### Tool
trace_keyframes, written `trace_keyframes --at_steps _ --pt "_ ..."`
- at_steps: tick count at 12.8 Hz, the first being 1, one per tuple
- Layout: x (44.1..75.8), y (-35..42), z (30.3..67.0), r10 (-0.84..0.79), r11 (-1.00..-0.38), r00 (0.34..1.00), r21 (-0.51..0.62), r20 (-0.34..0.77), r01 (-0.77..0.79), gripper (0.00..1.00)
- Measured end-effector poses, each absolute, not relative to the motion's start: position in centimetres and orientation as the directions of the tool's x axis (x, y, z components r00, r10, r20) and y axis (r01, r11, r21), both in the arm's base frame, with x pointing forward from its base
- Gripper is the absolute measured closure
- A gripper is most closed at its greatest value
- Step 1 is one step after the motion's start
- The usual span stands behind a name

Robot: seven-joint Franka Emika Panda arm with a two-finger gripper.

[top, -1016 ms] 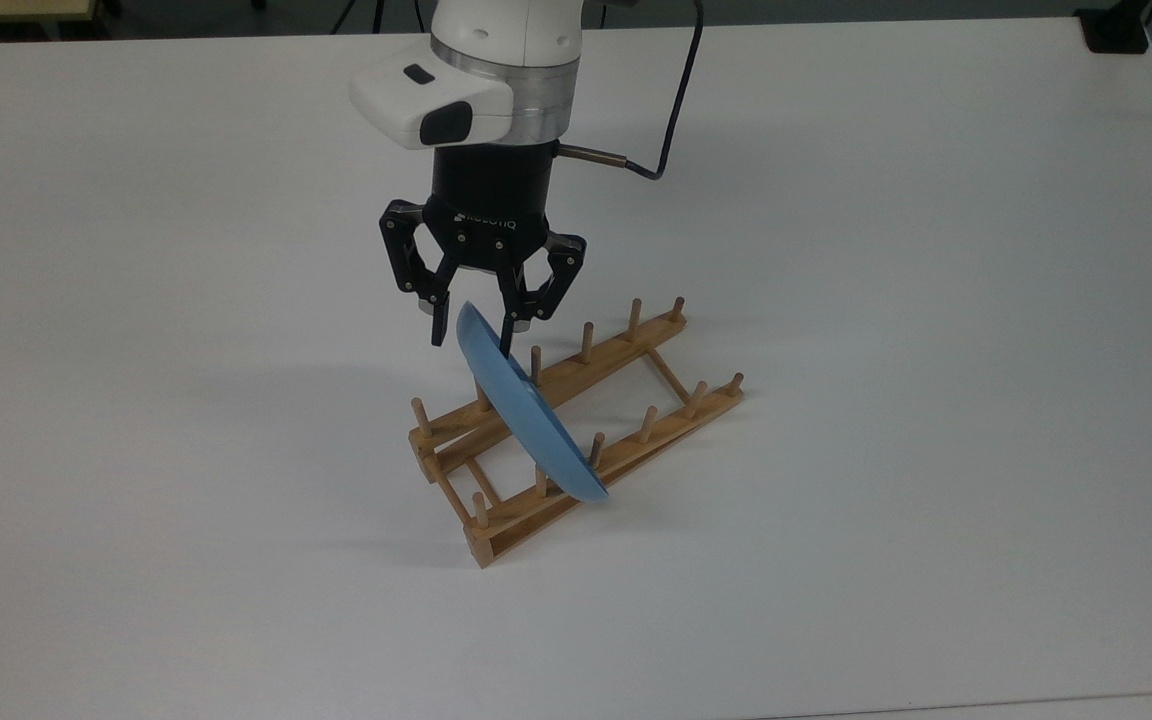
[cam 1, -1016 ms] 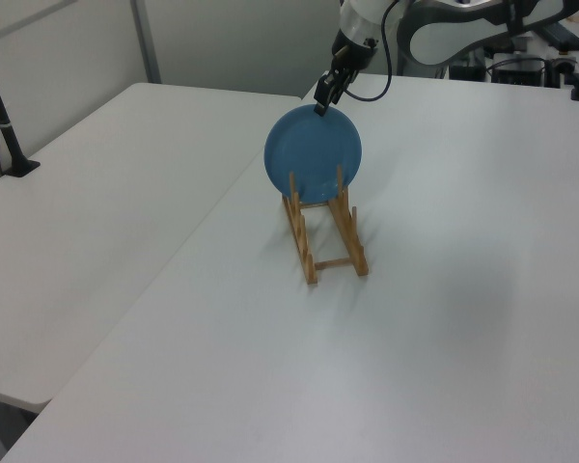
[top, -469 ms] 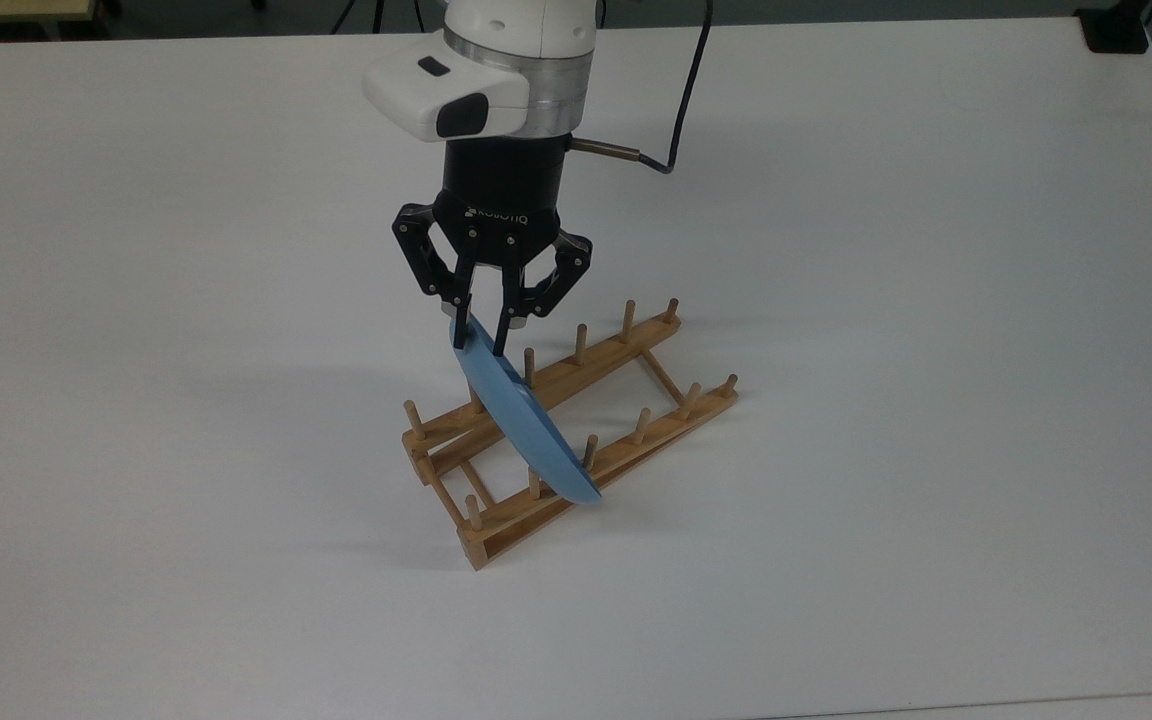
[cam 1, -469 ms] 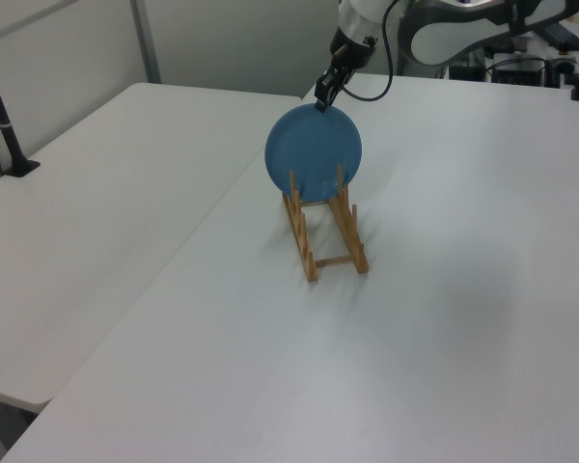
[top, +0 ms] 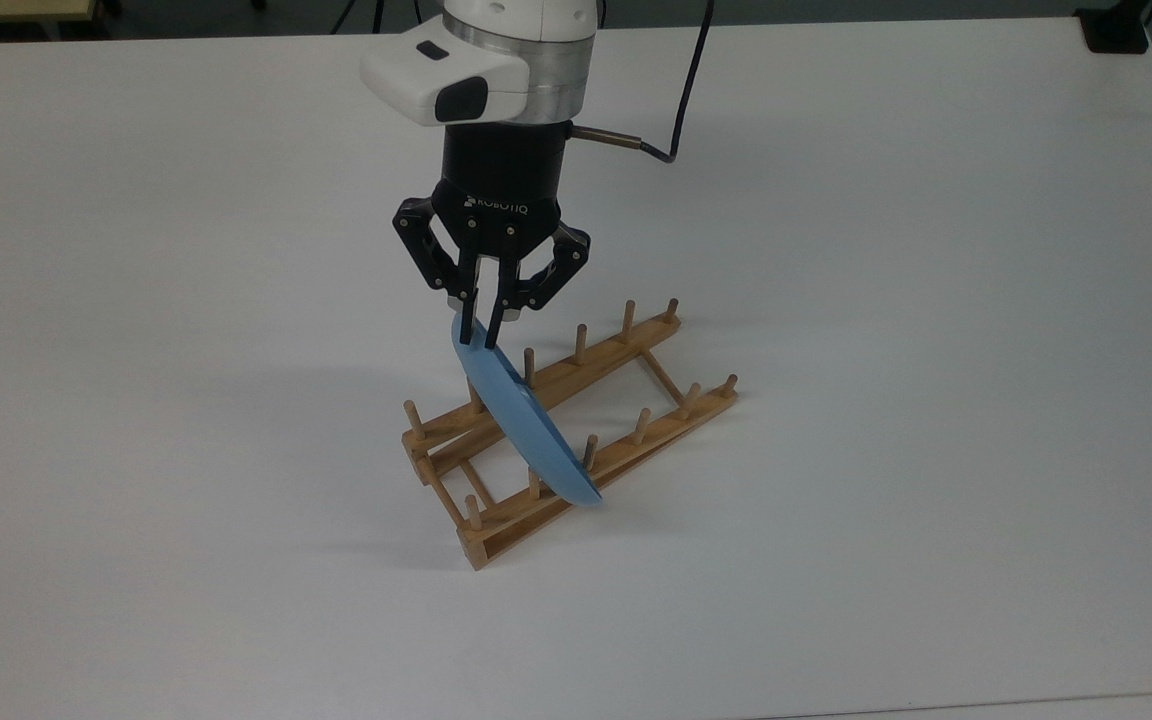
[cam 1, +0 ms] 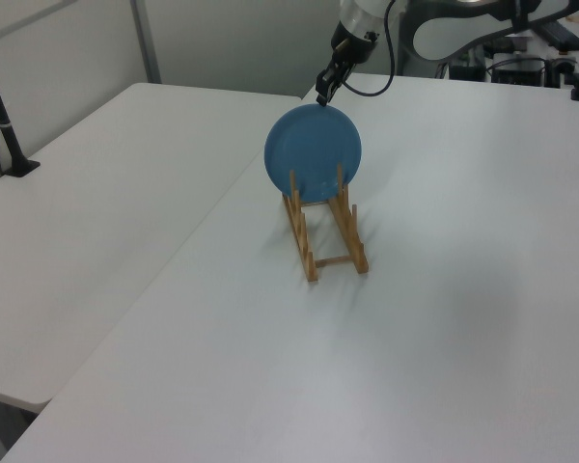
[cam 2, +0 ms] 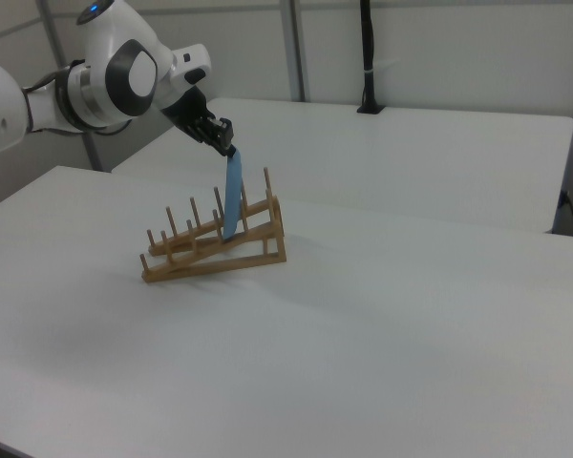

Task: Pick plate from plate rack
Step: 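Close the gripper on the blue plate's rim, then lift the blue plate up out of the rack slots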

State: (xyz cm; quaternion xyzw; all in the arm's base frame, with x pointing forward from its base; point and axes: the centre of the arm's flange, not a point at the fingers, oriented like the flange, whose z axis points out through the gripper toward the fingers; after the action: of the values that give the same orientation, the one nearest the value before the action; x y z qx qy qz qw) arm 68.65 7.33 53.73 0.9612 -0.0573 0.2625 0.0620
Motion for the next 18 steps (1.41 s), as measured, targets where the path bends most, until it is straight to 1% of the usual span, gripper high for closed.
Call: trace_keyframes --at_steps 2,4,5,6,8,9,10,11,13,14,15,16,17,18 --pt "68.7 7.3 53.7 -0.059 -0.984 0.855 0.113 0.516 -0.136 0.81" --pt "68.7 7.3 53.5 -0.04 -0.982 0.856 0.139 0.516 -0.129 0.57" --pt "68.8 7.3 53.3 -0.036 -0.981 0.857 0.143 0.514 -0.128 0.47" --pt "68.8 7.3 53.0 -0.029 -0.981 0.859 0.152 0.511 -0.123 0.32" --pt "68.8 7.8 52.7 -0.008 -0.979 0.86 0.17 0.51 -0.11 0.3" --pt "68.9 8.2 52.4 0.008 -0.978 0.862 0.185 0.507 -0.099 0.36" --pt "68.9 8.4 52.0 0.023 -0.975 0.863 0.201 0.504 -0.091 0.38" --pt "69.0 8.6 51.6 0.042 -0.972 0.865 0.222 0.5 -0.081 0.39" --pt "69.1 9.1 50.4 0.056 -0.966 0.87 0.245 0.491 -0.076 0.55" --pt "69.3 9.2 49.8 0.06 -0.964 0.871 0.256 0.487 -0.077 0.74" --pt "69.3 9.2 49.6 0.062 -0.962 0.872 0.262 0.486 -0.077 0.78" --pt "69.3 9.2 49.5 0.063 -0.962 0.872 0.263 0.485 -0.077 0.78" --pt "69.3 9.2 49.5 0.064 -0.961 0.872 0.265 0.485 -0.076 0.85" --pt "69.3 9.2 49.5 0.065 -0.961 0.873 0.265 0.484 -0.075 0.87"
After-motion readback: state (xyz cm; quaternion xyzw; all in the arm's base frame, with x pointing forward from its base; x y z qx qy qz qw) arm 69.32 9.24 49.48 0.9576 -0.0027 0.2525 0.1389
